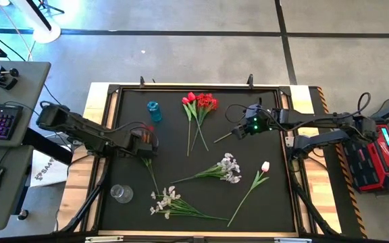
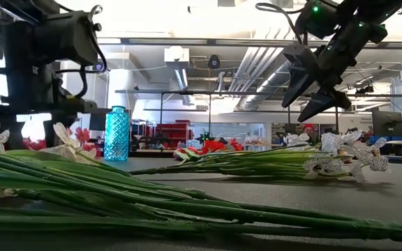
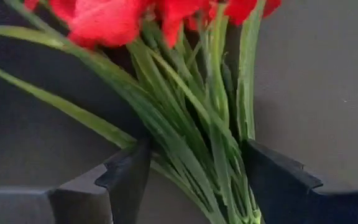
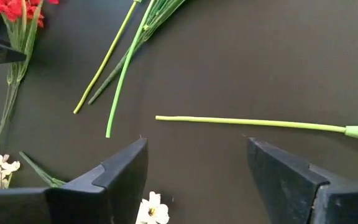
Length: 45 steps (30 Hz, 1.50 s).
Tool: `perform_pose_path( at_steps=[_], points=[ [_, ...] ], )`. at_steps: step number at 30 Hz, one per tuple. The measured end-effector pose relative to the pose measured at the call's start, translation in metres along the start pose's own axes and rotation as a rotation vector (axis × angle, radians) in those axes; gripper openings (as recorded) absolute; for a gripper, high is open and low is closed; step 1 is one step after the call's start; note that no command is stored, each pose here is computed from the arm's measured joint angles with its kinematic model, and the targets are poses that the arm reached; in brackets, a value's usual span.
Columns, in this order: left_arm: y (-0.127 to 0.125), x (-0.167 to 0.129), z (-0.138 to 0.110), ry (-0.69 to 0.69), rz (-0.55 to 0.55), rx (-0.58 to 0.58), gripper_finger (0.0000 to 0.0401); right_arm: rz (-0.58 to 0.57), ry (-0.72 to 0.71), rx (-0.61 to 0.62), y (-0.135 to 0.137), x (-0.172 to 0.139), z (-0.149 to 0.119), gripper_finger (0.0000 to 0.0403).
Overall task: Sort flowers into vase by color
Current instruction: Put the center left red flower into the blue vase
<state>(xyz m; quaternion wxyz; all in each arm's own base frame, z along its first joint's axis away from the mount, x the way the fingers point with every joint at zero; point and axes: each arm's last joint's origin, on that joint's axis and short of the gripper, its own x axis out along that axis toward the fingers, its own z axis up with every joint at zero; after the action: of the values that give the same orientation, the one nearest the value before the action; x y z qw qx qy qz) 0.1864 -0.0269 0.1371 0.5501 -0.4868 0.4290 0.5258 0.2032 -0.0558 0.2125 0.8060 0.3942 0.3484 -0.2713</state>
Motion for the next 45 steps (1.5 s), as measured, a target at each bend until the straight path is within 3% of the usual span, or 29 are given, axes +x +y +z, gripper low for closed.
perform_pose_path(
  at_steps=[6,16,18,26,32,40,45],
  points=[
    [-0.002,0.008,-0.002,-0.015,0.031,0.000,0.0217,0.002,0.004,-0.021,0.000,0.000,0.000,0.0260],
    [-0.003,0.003,0.000,-0.035,-0.022,-0.040,0.0030,-0.015,-0.007,-0.024,-0.001,0.000,0.000,0.0259],
    [-0.003,0.002,0.001,-0.044,-0.041,-0.051,0.0010,-0.018,-0.011,-0.029,-0.001,0.000,0.000,0.0259],
    [-0.007,-0.023,0.008,-0.140,-0.195,-0.089,0.0008,-0.012,-0.005,-0.020,-0.001,0.000,0.000,0.0259],
    [-0.008,-0.063,0.022,-0.284,-0.376,0.008,0.0003,0.013,0.013,0.007,0.000,0.000,-0.001,0.0259],
    [-0.005,-0.125,0.046,-0.564,-0.537,0.242,0.0001,0.046,-0.001,0.007,0.003,0.000,0.001,0.0259],
    [-0.008,-0.164,0.061,-0.839,-0.617,0.421,0.0002,0.081,-0.045,0.006,0.007,0.000,0.005,0.0259]
  ],
)
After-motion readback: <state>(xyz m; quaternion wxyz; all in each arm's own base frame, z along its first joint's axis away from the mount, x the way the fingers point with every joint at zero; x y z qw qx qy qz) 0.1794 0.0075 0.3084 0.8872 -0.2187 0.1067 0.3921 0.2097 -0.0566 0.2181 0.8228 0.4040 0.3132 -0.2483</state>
